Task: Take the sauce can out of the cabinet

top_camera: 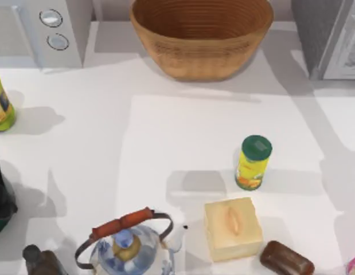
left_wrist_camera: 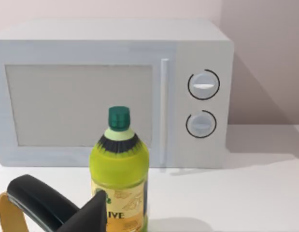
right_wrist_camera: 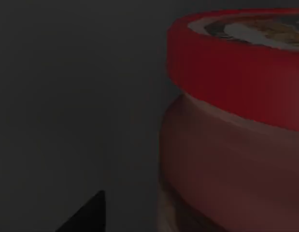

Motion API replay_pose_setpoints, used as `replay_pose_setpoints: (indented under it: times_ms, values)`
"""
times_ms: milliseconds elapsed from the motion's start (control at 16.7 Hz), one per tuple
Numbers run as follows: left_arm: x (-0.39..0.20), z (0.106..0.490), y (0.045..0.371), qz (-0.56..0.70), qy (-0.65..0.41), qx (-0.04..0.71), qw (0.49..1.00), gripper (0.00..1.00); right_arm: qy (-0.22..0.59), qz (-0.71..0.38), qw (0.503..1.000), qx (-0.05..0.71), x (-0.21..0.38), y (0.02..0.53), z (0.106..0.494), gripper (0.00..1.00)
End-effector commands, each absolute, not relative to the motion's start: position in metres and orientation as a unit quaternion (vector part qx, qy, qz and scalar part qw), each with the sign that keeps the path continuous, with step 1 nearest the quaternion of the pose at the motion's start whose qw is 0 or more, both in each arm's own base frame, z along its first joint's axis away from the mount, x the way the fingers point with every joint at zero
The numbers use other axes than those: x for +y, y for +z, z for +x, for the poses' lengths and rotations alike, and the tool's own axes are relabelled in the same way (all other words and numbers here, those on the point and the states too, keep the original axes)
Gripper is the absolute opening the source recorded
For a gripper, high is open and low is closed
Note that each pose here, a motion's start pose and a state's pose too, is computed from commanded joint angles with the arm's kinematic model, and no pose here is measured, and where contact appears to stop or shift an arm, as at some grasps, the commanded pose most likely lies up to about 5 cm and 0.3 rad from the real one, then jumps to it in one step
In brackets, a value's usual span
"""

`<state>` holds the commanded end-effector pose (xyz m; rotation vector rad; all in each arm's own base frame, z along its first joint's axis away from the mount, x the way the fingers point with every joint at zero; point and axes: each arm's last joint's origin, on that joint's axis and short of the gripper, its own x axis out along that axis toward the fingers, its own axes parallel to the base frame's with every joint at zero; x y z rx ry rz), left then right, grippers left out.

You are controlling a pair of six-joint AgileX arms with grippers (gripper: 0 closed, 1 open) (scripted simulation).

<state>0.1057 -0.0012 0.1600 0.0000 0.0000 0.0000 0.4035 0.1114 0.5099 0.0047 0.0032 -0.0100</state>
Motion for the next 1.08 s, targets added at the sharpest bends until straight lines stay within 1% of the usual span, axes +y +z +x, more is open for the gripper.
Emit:
replay_pose_setpoints:
  times_ms: [360,1080]
  values:
    - [-0.0012,0.1057,0.1600,0.000,0.000,0.000,1.000,1.00,-0.005,0.002,1.000,0.002,0.1110,0.5090,0.4074,1.00]
    - [-0.0012,0.1057,0.1600,0.000,0.000,0.000,1.000,1.00,-0.005,0.002,1.000,0.002,0.1110,0.5090,0.4074,0.10]
